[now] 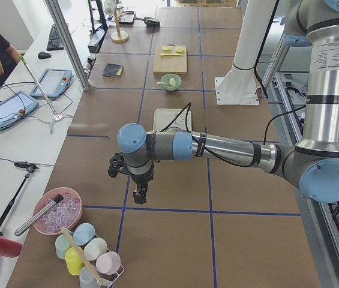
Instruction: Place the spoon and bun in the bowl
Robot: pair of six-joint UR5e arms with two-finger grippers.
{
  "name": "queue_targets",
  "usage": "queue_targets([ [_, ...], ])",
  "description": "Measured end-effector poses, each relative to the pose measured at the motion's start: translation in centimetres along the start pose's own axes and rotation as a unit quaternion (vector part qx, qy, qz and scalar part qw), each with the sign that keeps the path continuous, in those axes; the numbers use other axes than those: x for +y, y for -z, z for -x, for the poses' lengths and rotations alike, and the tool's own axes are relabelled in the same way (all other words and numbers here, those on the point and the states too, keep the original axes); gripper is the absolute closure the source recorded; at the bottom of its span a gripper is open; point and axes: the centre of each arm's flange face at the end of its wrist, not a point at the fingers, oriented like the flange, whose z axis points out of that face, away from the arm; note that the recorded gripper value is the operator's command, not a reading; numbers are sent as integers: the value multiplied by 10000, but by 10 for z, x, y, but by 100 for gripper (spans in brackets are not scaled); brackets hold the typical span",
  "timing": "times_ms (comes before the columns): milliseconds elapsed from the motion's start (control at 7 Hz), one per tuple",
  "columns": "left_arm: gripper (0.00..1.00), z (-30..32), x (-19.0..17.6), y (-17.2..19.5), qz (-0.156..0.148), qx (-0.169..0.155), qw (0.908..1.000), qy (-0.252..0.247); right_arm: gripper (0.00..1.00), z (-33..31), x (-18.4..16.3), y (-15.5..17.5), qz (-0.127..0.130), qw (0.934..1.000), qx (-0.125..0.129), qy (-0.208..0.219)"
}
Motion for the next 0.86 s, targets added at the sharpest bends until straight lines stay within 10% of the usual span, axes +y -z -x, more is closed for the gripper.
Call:
queue_targets([
  [857,0,20,28,-25,185,65,9997,162,0,17,2,17,-203,9982,47,-554],
])
